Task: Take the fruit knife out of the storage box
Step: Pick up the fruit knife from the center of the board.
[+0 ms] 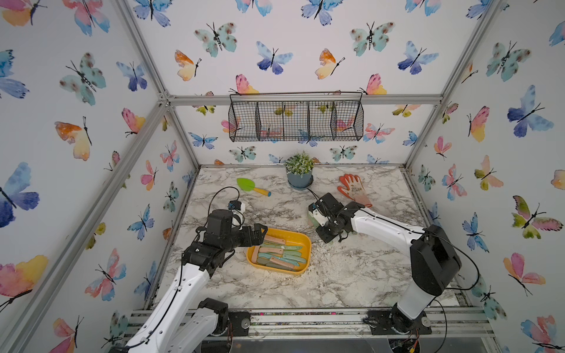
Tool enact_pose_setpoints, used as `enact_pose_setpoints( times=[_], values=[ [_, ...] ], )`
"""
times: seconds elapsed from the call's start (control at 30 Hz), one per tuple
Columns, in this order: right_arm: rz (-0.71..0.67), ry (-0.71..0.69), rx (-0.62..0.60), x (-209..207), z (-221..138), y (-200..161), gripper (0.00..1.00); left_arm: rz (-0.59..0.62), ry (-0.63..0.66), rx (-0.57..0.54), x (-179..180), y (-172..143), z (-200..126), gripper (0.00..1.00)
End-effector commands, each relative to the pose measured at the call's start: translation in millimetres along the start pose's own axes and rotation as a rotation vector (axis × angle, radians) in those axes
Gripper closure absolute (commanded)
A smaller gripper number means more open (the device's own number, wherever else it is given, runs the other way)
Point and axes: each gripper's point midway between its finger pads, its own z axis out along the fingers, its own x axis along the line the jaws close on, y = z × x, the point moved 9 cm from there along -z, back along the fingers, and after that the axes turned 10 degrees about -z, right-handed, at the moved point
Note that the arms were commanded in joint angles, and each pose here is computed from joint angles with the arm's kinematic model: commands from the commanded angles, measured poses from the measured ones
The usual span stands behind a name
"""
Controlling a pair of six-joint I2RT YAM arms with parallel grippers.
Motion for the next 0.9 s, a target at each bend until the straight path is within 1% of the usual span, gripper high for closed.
enact_pose_setpoints(
  times=[0.0,0.13,0.27,0.37,0.47,0.53,0.63,0.87],
  values=[
    [0.134,-0.053,0.001,-22.8,-7.7,-15.6,0.77,0.020,-0.009,-0.021,-4.9,5.0,-5.1,0.02],
    [0.259,-0.054,-0.009,-54.2,-7.7,-40.3,0.78,0.021,-0.012,-0.022,-5.2,5.3,-4.9,0.02],
    [0.356,-0.107,0.036,-81.7,-4.6,-68.5,0.79,0.021,-0.016,-0.020,-5.6,5.3,-4.8,0.02],
    [0.443,-0.124,0.064,-103.0,-2.6,-90.1,0.79,0.021,-0.016,-0.020,-5.6,5.3,-4.7,0.01],
    [0.496,-0.139,0.080,-117.8,-0.6,-106.5,0.79,0.021,-0.017,-0.018,-5.5,5.2,-4.3,0.02],
    [0.525,-0.146,0.112,-125.4,2.5,-116.2,0.79,0.020,-0.016,-0.014,-5.3,5.1,-3.5,0.02],
    [0.546,-0.142,0.129,-132.2,5.5,-121.5,0.79,0.020,-0.016,-0.016,-5.5,5.5,-3.5,0.02],
    [0.545,-0.123,0.215,-136.7,22.2,-128.0,0.79,0.021,-0.013,-0.022,-5.6,5.8,-4.7,0.02]
  ],
)
